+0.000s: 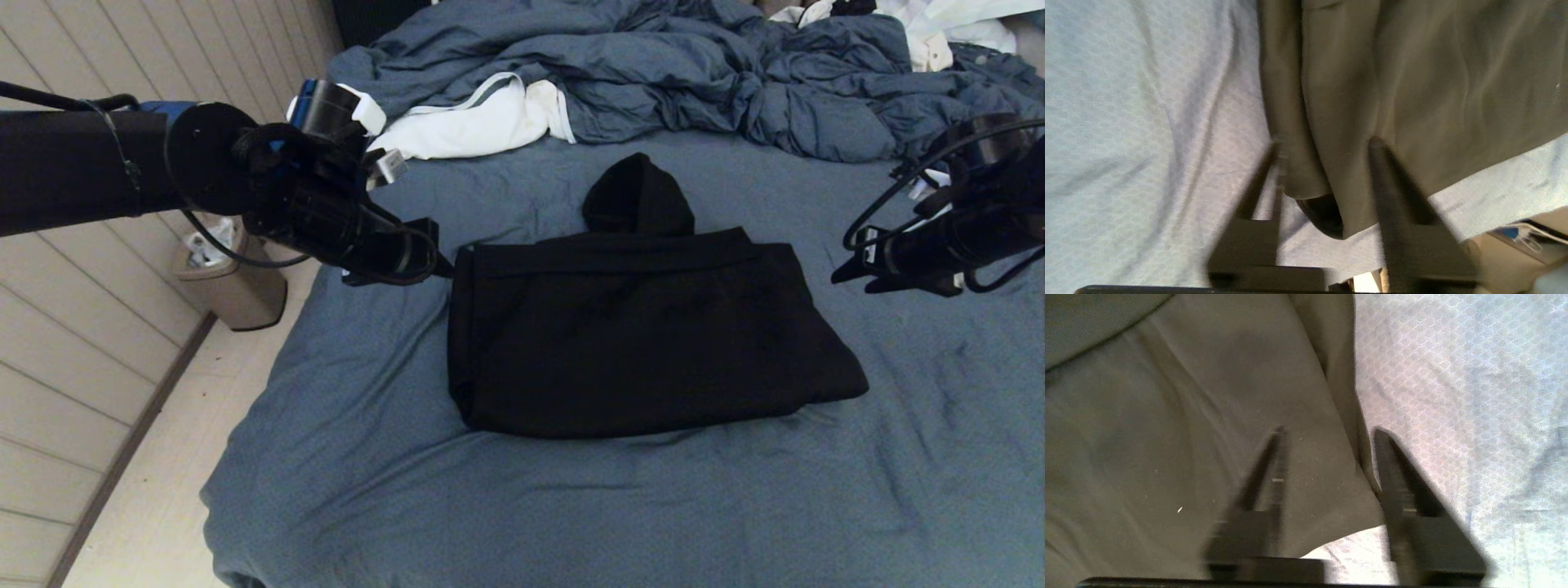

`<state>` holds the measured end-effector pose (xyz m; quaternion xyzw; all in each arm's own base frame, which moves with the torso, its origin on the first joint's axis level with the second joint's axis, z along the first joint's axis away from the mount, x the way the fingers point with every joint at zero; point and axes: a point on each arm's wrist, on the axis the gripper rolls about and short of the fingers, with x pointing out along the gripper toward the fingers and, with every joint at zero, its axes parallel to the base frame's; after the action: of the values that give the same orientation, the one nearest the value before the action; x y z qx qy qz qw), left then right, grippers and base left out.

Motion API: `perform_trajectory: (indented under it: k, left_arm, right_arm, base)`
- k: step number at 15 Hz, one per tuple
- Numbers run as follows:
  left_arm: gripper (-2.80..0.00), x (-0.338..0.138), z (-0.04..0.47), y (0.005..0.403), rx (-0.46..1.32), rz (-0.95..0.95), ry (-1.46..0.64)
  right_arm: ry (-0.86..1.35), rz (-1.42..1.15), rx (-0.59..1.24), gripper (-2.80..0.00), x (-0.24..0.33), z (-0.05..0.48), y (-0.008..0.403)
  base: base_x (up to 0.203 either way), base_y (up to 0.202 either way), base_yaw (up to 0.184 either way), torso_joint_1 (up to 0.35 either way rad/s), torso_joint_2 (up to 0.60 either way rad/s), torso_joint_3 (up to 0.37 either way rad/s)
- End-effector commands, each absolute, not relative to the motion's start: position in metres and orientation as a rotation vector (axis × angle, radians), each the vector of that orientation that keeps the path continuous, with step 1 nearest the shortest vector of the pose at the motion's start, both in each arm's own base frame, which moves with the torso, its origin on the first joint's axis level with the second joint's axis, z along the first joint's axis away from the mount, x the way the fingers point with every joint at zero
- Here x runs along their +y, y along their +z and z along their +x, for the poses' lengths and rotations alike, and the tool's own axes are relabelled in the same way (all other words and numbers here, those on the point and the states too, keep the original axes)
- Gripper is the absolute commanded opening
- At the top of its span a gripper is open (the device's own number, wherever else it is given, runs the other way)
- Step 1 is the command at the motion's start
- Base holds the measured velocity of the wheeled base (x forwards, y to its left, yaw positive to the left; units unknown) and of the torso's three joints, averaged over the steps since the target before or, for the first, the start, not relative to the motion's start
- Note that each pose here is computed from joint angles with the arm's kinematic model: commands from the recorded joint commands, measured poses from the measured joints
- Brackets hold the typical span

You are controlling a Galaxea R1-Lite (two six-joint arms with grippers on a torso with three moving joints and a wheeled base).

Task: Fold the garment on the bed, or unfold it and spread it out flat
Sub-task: Fold the black sweatshirt

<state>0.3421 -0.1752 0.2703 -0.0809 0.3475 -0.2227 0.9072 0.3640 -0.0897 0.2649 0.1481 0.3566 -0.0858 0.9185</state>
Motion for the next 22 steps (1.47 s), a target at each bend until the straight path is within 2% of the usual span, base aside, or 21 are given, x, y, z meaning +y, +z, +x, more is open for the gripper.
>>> perform_trajectory:
  k: [1,10,22]
  left_arm:
    - [0.00,-0.177,0.349,0.259,0.748,-0.164,-0.451]
    - [0.00,-0.184,0.400,0.183,0.776,-0.193,-0.463]
    - [0.00,-0.216,0.394,0.150,0.726,-0.198,-0.543]
  right_arm:
    - [-0.175,0.306,0.747,0.00,-0.089,0.364,0.262]
    - [-0.151,0.313,0.777,0.00,-0.092,0.372,0.249]
    - [-0.154,0.320,0.818,0.00,-0.091,0.371,0.239]
  base:
    - [0.000,0.000,0.000,0.000,0.00,0.000]
    - [0.000,0.000,0.000,0.000,0.00,0.000]
    - [0.000,0.000,0.000,0.000,0.00,0.000]
